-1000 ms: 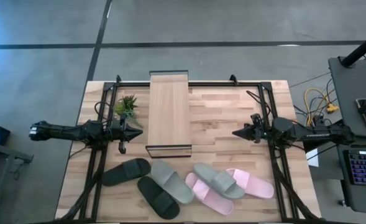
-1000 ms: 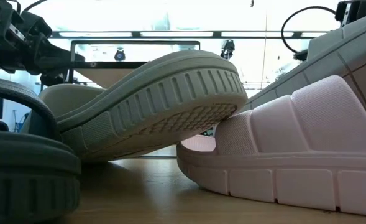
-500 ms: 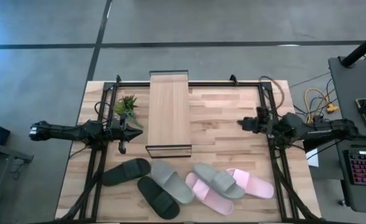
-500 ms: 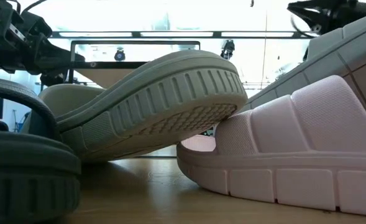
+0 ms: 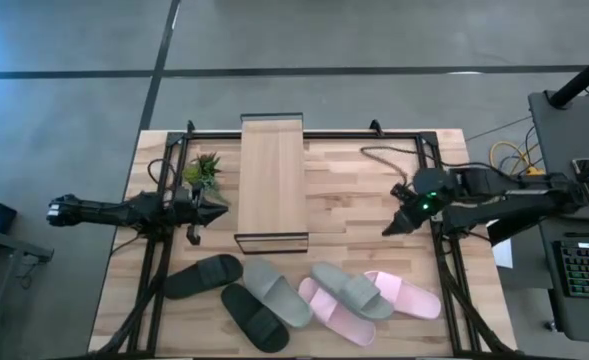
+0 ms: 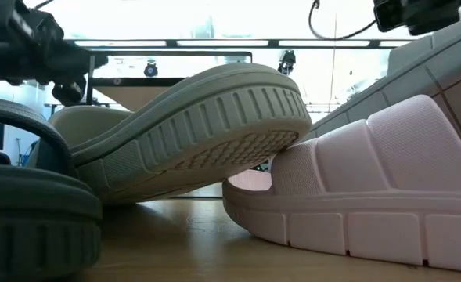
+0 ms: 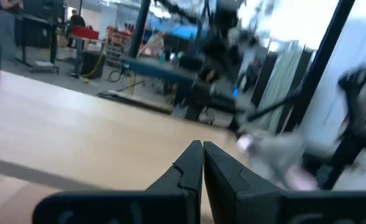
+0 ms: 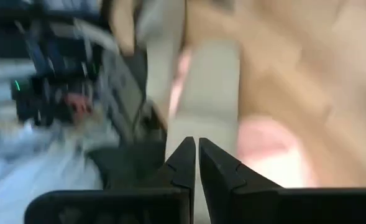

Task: Pick and place slides into the shelf
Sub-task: Put the left gray slide on the shelf

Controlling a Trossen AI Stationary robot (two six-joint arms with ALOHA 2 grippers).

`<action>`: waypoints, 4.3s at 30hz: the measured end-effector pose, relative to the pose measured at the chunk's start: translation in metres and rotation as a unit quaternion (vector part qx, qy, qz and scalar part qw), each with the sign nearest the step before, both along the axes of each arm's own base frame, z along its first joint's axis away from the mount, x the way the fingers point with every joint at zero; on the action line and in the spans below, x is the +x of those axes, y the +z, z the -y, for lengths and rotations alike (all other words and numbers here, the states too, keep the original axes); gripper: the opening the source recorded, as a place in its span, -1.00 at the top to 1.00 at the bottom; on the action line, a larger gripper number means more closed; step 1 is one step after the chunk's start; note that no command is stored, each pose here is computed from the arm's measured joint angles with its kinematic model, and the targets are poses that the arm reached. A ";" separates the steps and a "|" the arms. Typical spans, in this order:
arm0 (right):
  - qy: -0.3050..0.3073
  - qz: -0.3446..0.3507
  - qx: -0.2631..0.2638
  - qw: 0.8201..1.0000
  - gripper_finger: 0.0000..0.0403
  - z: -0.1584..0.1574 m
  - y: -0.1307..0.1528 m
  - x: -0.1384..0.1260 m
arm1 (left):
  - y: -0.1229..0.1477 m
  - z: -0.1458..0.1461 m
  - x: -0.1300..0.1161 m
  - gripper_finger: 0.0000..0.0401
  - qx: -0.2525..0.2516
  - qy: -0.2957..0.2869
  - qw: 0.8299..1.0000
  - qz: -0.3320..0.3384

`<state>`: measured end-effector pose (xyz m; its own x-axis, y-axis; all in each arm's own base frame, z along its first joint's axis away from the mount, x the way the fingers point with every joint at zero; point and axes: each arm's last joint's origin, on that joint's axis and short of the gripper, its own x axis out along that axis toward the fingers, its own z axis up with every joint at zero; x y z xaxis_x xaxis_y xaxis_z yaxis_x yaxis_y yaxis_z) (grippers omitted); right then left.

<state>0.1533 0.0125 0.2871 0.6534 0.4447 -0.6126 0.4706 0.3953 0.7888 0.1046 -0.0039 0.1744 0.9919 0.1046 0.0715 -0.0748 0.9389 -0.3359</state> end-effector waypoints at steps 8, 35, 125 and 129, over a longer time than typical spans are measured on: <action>0.159 -0.020 0.004 0.987 0.92 0.008 -0.031 0.057 | 0.000 -0.002 0.000 1.00 -0.120 0.034 0.992 0.018; 0.432 0.081 0.059 0.896 0.27 0.023 -0.072 0.158 | -0.005 -0.001 0.004 1.00 -0.157 0.012 0.988 -0.009; -0.437 0.314 -0.019 0.843 0.89 0.094 0.039 0.227 | -0.007 -0.001 0.011 1.00 -0.179 0.029 0.983 -0.015; -0.484 0.234 -0.036 0.843 0.89 0.100 0.040 0.249 | -0.007 -0.001 0.011 1.00 -0.180 0.027 0.983 -0.016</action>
<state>0.4019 -0.0877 0.3266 0.8662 -0.4619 -0.1906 0.2447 0.0595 0.9678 0.1158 -0.0031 0.1674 0.9853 0.1707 -0.0105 -0.1376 0.7544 -0.6419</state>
